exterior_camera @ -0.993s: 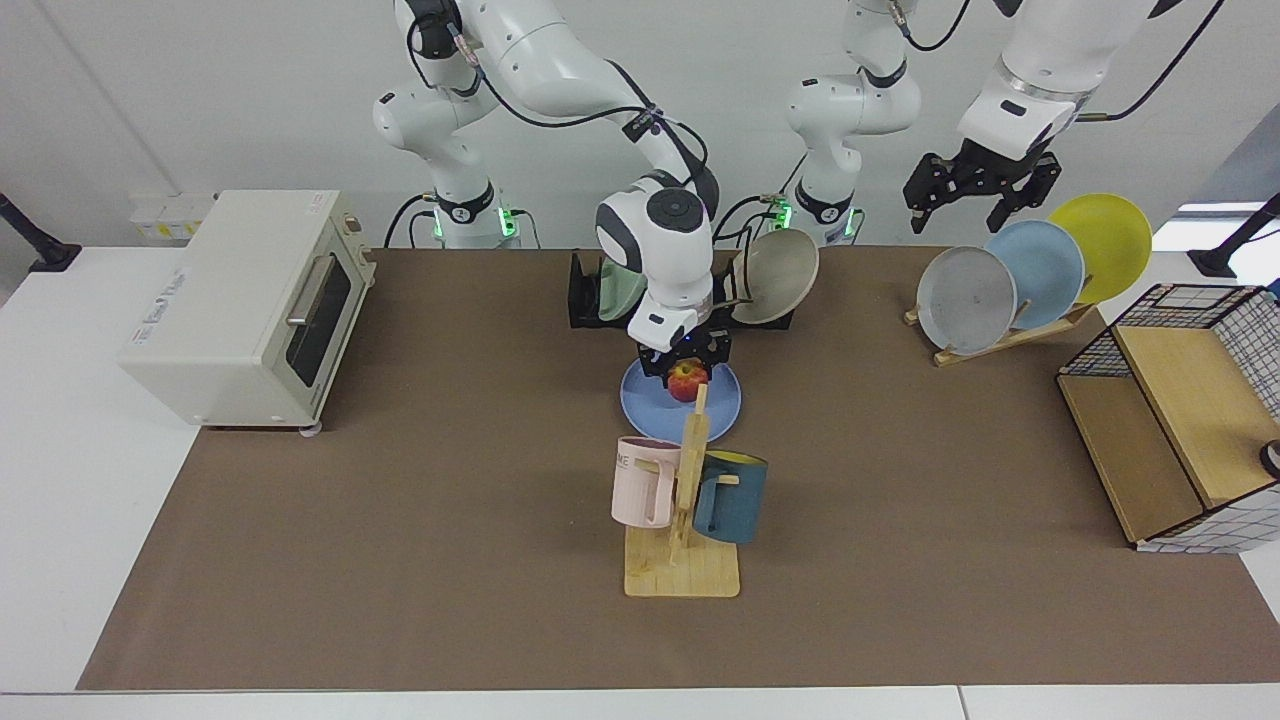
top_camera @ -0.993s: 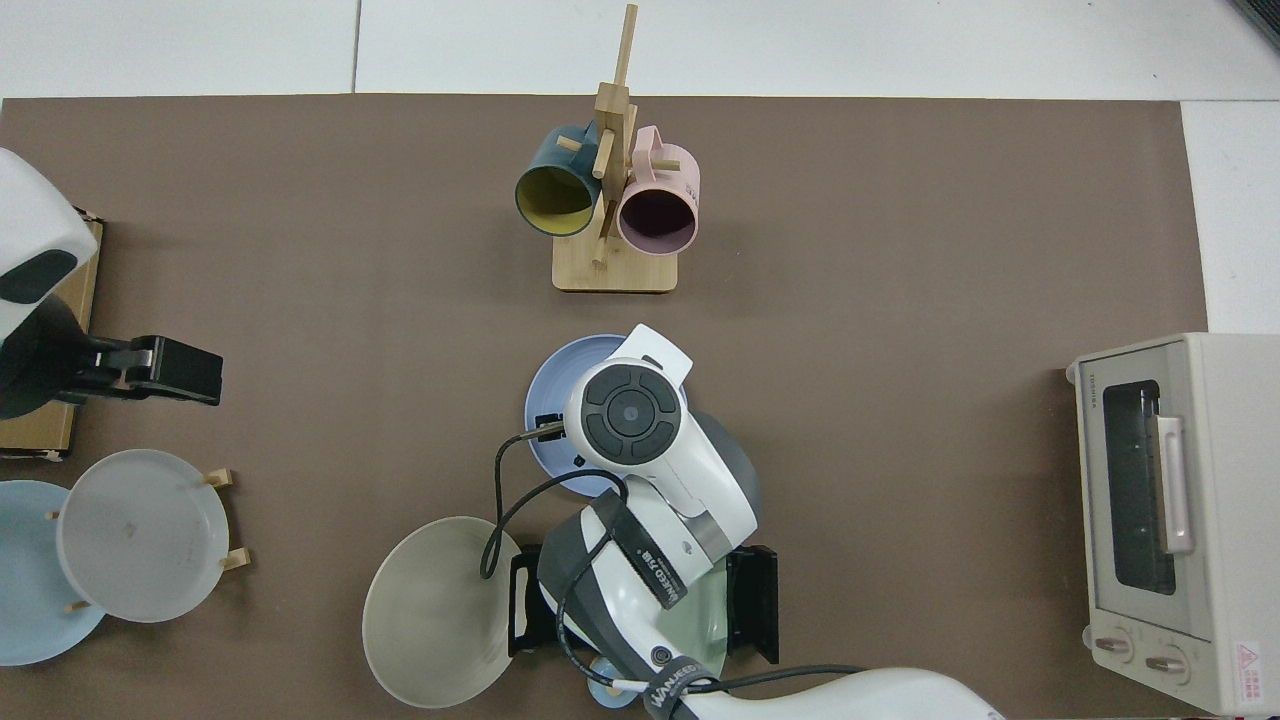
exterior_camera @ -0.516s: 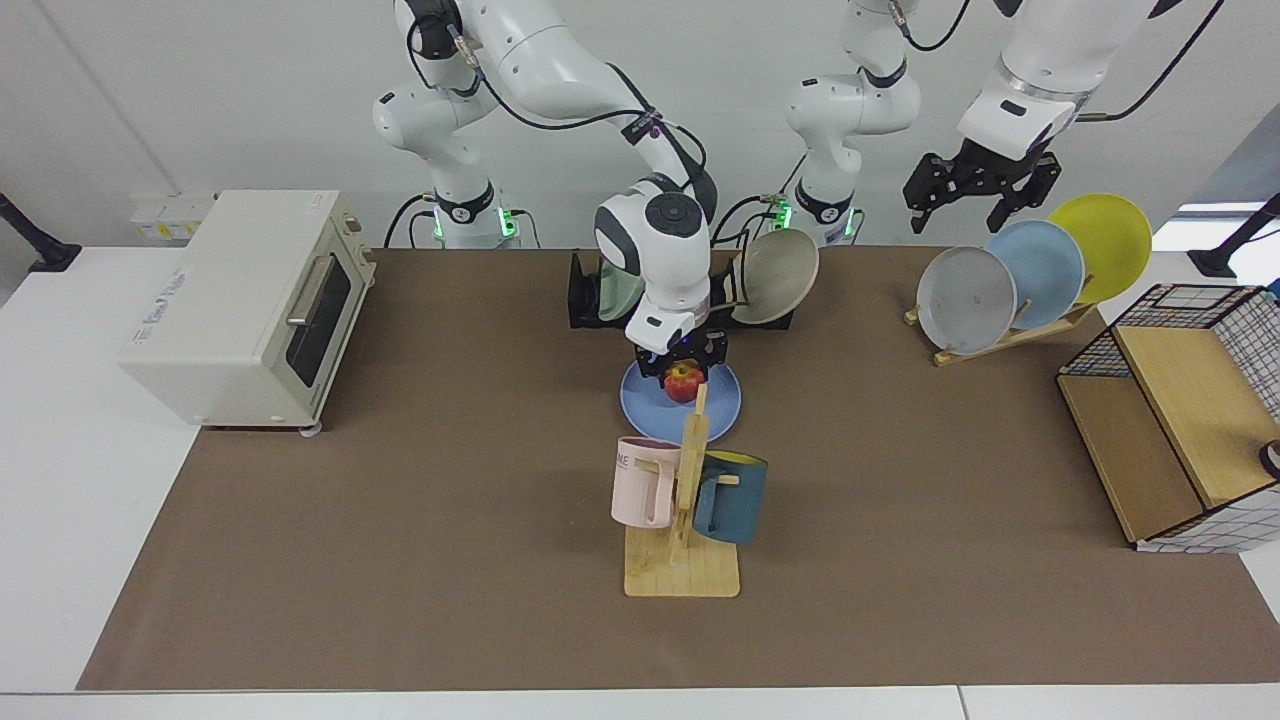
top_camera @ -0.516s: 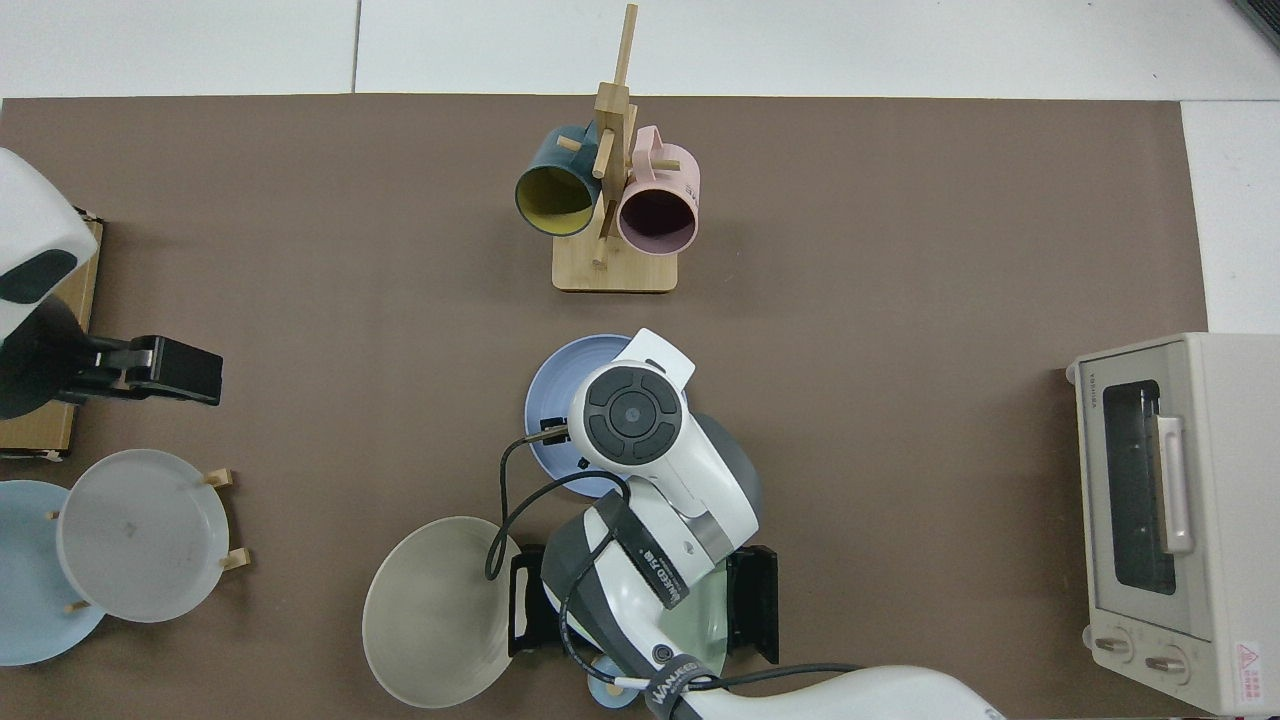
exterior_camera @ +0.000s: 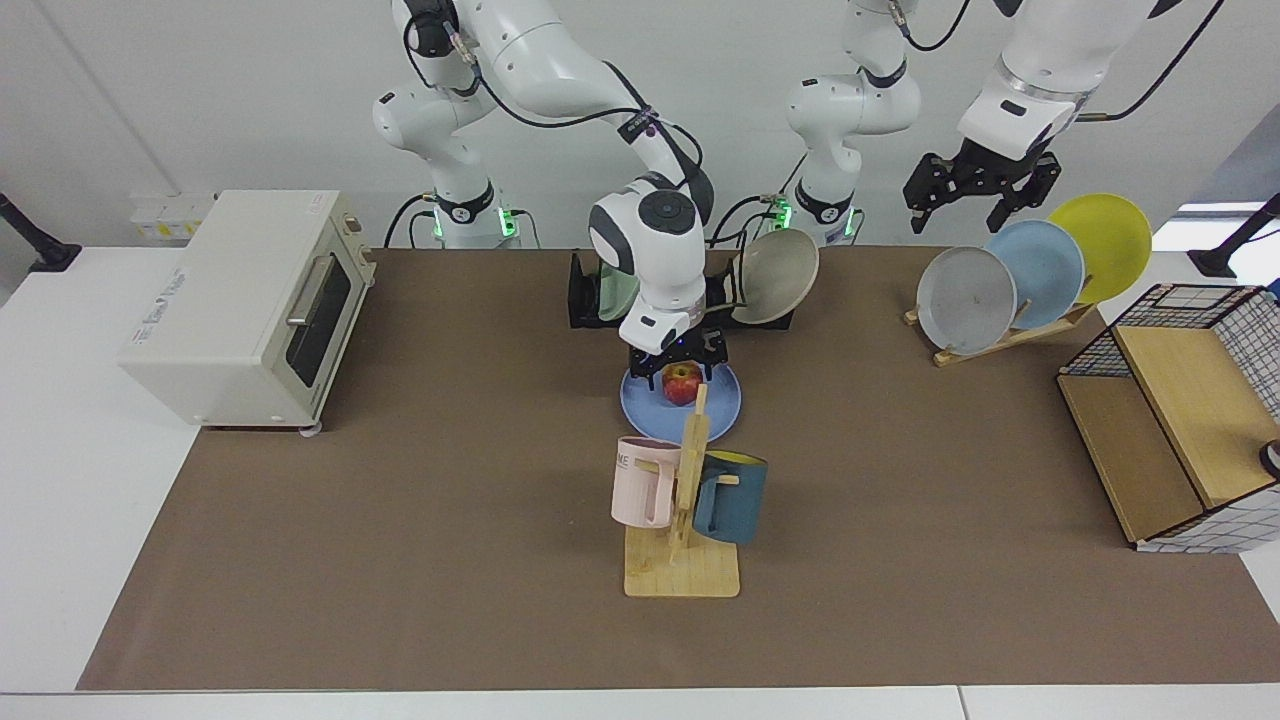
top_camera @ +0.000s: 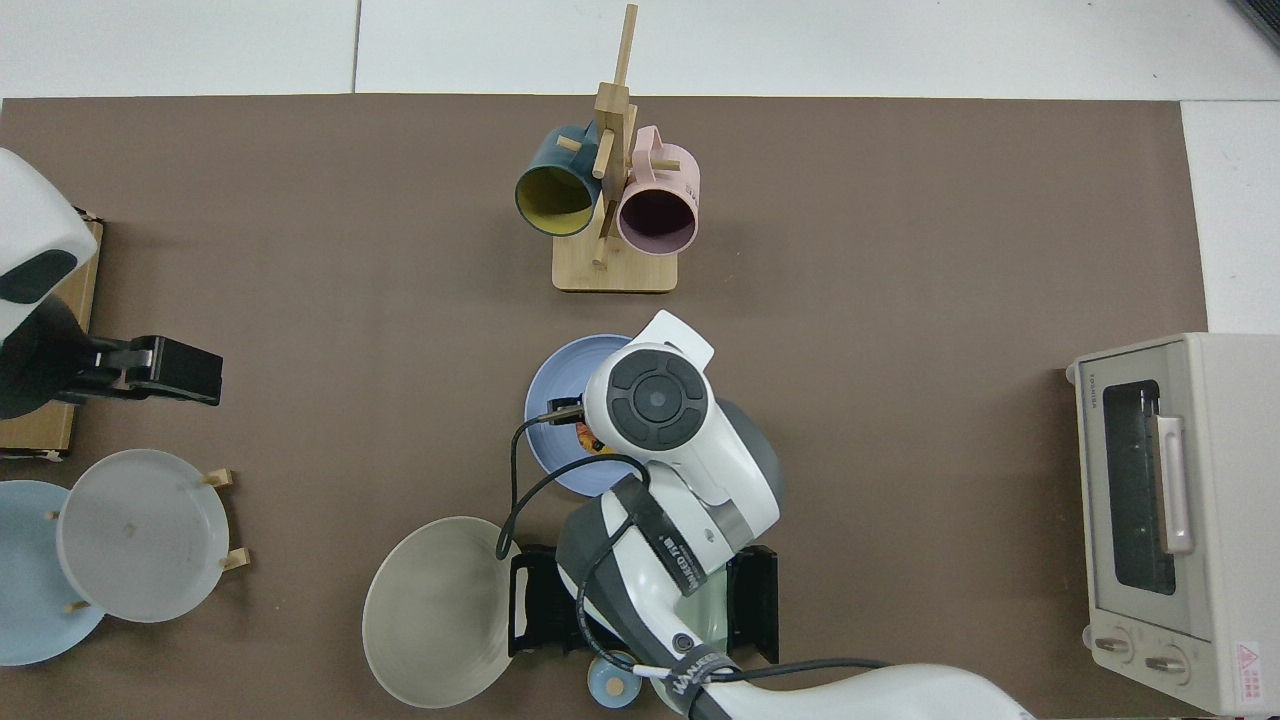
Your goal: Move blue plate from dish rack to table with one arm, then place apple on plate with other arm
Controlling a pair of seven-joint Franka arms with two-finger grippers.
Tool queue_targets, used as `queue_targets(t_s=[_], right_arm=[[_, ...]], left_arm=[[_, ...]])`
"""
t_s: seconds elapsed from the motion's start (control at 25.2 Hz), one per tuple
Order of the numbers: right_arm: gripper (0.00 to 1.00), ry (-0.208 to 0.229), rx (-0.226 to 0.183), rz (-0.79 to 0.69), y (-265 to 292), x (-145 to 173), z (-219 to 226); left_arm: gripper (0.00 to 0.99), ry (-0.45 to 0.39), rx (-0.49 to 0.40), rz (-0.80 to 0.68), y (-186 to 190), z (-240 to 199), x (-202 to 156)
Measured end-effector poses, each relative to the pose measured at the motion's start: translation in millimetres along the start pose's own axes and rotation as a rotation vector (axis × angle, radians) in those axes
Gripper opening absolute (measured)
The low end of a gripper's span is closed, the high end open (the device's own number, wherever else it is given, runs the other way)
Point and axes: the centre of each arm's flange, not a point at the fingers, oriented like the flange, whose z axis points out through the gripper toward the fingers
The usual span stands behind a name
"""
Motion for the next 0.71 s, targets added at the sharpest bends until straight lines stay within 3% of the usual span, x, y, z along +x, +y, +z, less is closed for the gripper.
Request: queue_targets(t_s=[0.16,0.32,0.71], right_arm=[[1.0,0.03,0.008,0.05,40,24,-44],[1.0,0.028,0.003,0.045,96,41,-98],[1.0,0.008,-0.013,-0.01,236,38,-213]], left_arm=[[0.991,0.0,0.0,0.0,0,0,0],[0.991,0.0,0.0,0.0,0,0,0],[0.991,0.0,0.0,0.0,0,0,0]])
